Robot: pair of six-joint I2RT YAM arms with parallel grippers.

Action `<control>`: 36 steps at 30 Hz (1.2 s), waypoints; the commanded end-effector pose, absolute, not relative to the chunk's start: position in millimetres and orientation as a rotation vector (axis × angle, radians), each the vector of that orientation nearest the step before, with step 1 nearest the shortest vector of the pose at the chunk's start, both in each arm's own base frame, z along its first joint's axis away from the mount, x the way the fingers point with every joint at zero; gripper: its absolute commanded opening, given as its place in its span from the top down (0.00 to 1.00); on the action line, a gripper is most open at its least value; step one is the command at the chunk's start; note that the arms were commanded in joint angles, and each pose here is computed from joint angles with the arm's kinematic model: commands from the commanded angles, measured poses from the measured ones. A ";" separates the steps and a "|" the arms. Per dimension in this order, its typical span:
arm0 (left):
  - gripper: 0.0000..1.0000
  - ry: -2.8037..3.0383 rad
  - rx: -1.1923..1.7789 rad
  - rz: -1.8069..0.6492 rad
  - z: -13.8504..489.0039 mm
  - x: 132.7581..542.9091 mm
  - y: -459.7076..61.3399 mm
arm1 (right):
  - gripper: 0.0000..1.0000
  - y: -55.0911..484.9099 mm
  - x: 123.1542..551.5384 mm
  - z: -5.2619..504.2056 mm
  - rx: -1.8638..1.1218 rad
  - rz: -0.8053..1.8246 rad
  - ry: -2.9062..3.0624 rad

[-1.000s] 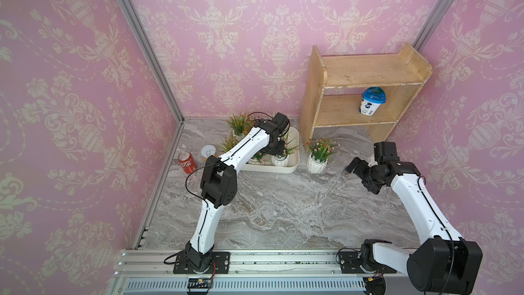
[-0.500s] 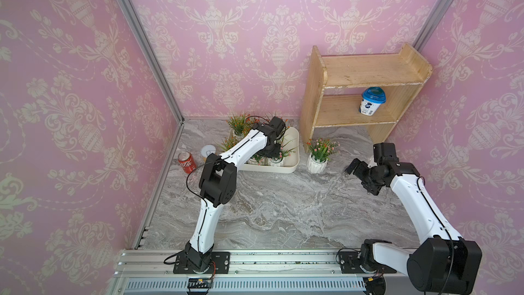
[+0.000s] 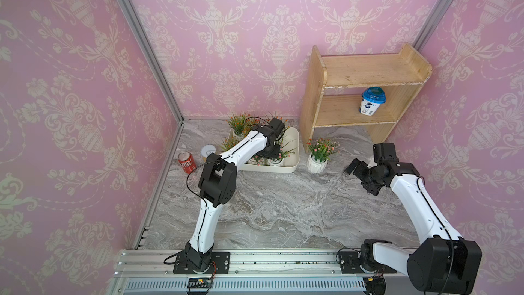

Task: Put the potted gypsophila into the storage box
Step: Place the baby's breath potted plant at the storage box.

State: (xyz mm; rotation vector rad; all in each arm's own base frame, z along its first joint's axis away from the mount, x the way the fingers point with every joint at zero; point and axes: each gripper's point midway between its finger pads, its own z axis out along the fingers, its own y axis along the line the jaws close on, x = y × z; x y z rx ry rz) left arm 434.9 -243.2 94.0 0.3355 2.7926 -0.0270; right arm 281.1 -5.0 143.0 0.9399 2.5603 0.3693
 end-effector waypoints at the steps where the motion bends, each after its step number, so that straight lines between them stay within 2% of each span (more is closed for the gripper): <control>1: 0.92 2.820 0.341 -0.013 107.9 421.6 -229.6 | 0.00 -4.9 278.1 138.9 0.925 0.371 2.576; 26: 0.77 2.788 0.296 0.006 125.7 419.1 -219.3 | 0.00 -4.8 276.8 134.9 0.927 0.371 2.580; 36: 0.68 2.738 0.264 0.000 161.3 411.2 -209.9 | 0.00 -5.0 275.0 132.8 0.934 0.367 2.589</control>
